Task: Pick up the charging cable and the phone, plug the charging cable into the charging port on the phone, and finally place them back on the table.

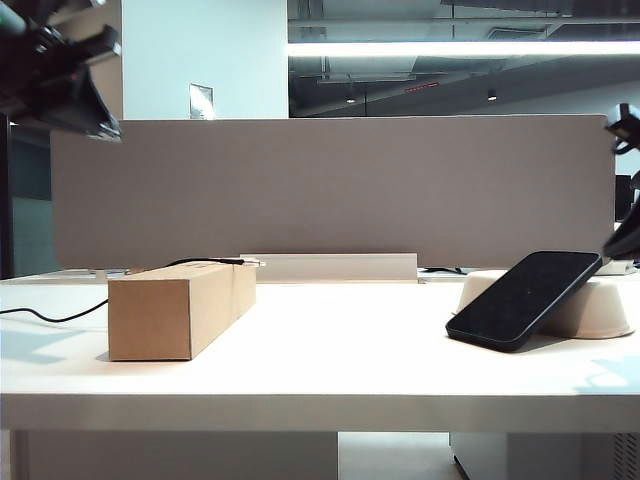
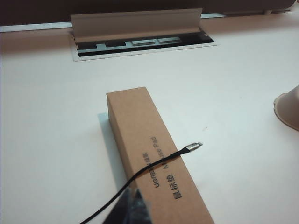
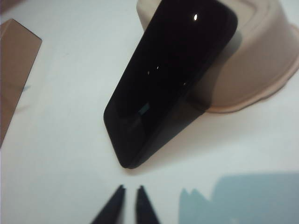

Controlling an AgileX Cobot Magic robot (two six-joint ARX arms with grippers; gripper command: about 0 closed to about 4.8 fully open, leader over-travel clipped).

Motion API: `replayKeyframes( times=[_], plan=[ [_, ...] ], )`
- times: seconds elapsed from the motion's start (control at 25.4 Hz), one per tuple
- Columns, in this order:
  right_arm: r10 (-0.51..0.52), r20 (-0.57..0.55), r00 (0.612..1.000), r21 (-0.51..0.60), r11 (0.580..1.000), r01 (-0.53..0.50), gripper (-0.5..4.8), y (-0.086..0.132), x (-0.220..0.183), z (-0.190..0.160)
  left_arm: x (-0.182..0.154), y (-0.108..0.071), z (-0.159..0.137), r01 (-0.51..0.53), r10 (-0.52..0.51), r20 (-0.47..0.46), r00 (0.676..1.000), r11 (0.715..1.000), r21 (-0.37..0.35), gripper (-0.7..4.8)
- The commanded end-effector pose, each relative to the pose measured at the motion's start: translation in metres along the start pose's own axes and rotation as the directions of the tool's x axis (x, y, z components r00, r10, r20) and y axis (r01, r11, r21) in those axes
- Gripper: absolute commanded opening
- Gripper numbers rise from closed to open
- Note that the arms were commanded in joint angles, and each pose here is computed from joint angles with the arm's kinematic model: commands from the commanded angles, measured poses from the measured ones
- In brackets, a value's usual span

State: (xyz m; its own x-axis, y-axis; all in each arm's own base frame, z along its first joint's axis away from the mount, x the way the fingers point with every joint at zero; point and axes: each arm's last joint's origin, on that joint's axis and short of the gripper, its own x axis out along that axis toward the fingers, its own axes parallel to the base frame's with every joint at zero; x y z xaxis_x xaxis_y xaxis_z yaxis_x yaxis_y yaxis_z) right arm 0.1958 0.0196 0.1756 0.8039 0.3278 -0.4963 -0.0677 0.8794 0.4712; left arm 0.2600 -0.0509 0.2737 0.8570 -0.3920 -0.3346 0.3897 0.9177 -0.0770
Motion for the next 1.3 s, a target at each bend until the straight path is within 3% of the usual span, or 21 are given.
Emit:
replayKeyframes(
  times=[0.04,0.16,0.32,0.39,0.67,0.99,1.1,1.3],
  plan=[
    [0.059,-0.008,0.998,0.069,0.996,-0.058,1.85,0.002,0.013,0.01,0.016,-0.004,0.012,0.051,-0.05,-0.03,0.998,0.997,0.051,-0.06],
    [0.081,-0.038,0.996,0.092,0.993,-0.077,1.88,0.001,0.024,0.015,0.025,-0.007,0.019,0.069,-0.066,-0.048,0.997,0.995,0.072,-0.06],
    [0.14,-0.07,0.988,0.179,0.976,-0.126,2.88,0.0,0.041,0.021,0.035,-0.006,0.024,0.073,-0.069,-0.056,0.996,0.995,0.071,-0.06],
    [0.151,-0.093,0.984,0.195,0.972,-0.13,3.07,-0.001,0.05,0.023,0.04,-0.005,0.025,0.077,-0.072,-0.072,0.995,0.995,0.069,-0.06],
    [0.155,-0.117,0.981,0.228,0.966,-0.126,3.11,-0.006,0.068,0.025,0.057,-0.004,0.027,0.117,-0.094,-0.183,0.979,0.986,0.12,-0.06],
    [0.127,-0.148,0.981,0.234,0.968,-0.09,3.11,-0.01,0.072,0.02,0.076,-0.001,0.026,0.135,-0.109,-0.218,0.97,0.984,0.112,0.0],
    [0.101,-0.149,0.984,0.239,0.969,-0.064,3.11,-0.013,0.071,0.02,0.08,0.0,0.024,0.143,-0.108,-0.228,0.968,0.979,0.143,0.6],
    [0.049,-0.122,0.991,0.229,0.973,-0.02,3.11,-0.015,0.073,0.02,0.081,0.0,0.022,0.144,-0.108,-0.236,0.966,0.98,0.14,0.6]
  ],
)
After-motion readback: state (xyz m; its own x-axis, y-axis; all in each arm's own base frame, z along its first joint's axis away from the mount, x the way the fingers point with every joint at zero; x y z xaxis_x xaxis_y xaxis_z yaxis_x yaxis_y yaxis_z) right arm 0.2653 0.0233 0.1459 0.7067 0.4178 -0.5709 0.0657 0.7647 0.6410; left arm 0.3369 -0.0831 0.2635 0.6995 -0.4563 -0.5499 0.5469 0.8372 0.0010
